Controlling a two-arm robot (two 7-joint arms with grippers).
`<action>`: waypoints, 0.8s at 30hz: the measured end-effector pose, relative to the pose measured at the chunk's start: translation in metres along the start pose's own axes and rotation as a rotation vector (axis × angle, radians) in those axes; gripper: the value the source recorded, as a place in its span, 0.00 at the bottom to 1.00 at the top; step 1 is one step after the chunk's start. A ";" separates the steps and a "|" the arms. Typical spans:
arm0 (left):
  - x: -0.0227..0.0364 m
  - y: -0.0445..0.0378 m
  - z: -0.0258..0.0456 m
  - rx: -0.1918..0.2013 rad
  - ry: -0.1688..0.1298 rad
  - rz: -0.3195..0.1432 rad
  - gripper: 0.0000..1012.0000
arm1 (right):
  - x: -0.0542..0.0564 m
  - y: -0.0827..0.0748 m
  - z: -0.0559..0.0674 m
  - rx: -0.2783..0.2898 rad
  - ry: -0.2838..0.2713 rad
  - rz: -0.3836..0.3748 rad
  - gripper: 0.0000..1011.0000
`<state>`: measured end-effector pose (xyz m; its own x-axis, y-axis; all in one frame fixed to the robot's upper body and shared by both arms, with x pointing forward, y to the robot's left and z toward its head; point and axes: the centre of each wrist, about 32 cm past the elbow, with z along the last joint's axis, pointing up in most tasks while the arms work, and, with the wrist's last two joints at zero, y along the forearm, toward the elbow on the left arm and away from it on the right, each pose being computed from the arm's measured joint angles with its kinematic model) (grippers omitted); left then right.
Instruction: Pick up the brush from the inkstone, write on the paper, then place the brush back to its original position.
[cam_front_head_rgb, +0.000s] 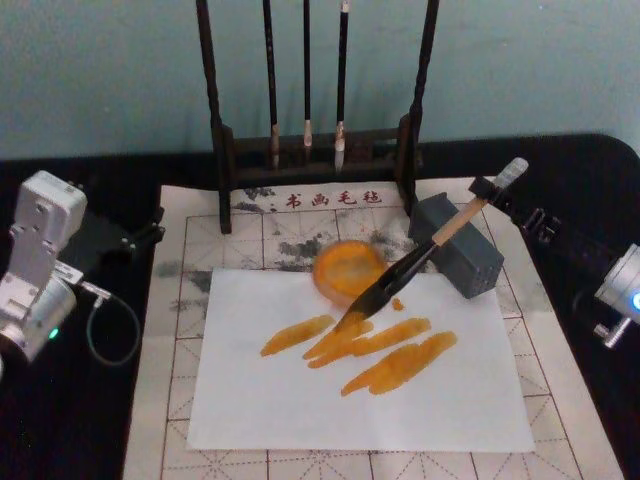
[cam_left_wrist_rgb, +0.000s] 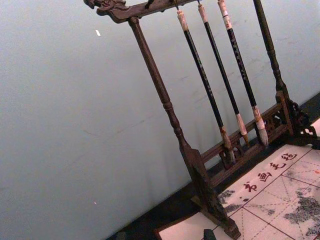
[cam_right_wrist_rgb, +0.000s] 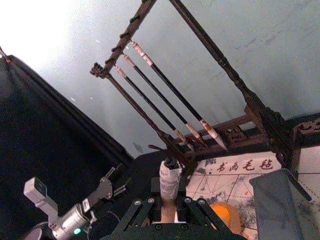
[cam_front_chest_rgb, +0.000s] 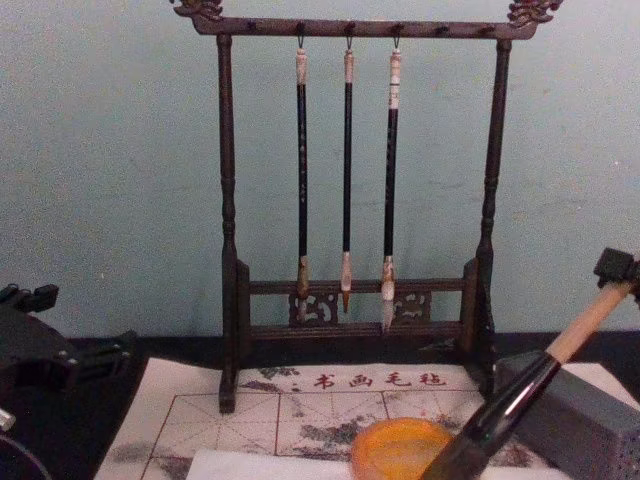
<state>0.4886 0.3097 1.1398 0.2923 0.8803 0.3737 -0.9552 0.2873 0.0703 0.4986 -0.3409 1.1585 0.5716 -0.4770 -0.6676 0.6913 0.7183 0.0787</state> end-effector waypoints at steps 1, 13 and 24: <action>0.0000 0.0000 0.0000 0.000 0.000 0.000 0.99 | 0.000 0.000 0.000 -0.002 -0.003 -0.001 0.18; 0.0000 0.0000 0.0000 0.000 0.000 0.000 0.99 | -0.001 0.002 -0.003 -0.044 -0.029 -0.010 0.18; 0.0000 0.0000 0.0000 0.000 0.000 0.000 0.99 | -0.002 0.004 -0.006 -0.080 -0.030 -0.006 0.18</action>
<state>0.4886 0.3097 1.1398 0.2923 0.8803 0.3738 -0.9553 0.2873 0.0703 0.4972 -0.3343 1.1556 0.5814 -0.4952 -0.6456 0.6579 0.7529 0.0150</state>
